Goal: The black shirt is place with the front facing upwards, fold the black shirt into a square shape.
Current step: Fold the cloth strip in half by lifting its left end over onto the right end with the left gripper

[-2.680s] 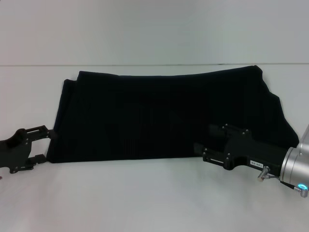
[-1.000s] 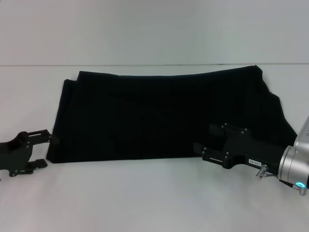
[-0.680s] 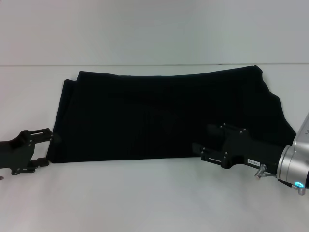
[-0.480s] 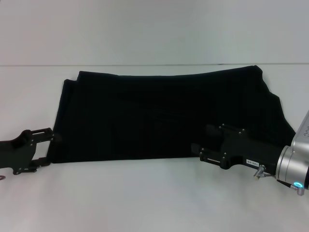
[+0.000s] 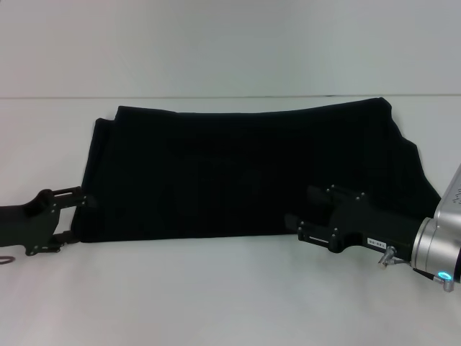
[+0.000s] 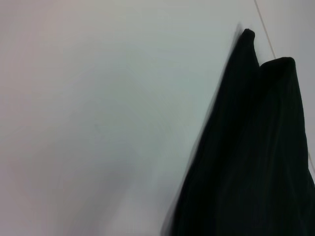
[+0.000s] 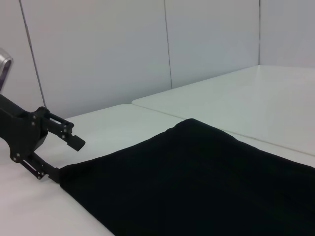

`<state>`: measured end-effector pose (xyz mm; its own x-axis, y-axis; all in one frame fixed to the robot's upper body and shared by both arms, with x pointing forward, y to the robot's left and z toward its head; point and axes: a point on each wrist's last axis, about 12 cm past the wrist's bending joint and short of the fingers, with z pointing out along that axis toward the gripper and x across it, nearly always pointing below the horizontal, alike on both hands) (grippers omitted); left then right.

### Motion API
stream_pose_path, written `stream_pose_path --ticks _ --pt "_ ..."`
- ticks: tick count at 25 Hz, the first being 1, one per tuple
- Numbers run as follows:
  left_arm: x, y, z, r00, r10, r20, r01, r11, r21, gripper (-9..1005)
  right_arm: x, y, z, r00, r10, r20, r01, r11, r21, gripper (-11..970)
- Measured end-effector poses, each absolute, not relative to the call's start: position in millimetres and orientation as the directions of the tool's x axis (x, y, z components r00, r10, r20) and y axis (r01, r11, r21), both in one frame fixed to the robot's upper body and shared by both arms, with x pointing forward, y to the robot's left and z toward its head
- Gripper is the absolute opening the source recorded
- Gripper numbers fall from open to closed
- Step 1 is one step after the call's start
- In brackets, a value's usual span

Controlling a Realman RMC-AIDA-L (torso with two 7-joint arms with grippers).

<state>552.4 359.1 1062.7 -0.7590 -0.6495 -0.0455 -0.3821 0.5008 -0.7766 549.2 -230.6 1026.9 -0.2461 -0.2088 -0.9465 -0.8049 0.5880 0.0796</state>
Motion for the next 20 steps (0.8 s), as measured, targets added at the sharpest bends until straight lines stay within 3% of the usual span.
stream_pose_path --ticks 15,20 --pt "563 353 1068 -0.784 -0.616 -0.077 -0.352 0.543 -0.762 791 550 -231 1027 -0.246 -0.208 -0.947 -0.803 0.59 0.08 766" --pt "571 348 1076 -0.825 -0.551 -0.129 -0.295 0.613 -0.733 790 550 -231 1027 -0.247 -0.207 -0.947 -0.803 0.591 0.08 766"
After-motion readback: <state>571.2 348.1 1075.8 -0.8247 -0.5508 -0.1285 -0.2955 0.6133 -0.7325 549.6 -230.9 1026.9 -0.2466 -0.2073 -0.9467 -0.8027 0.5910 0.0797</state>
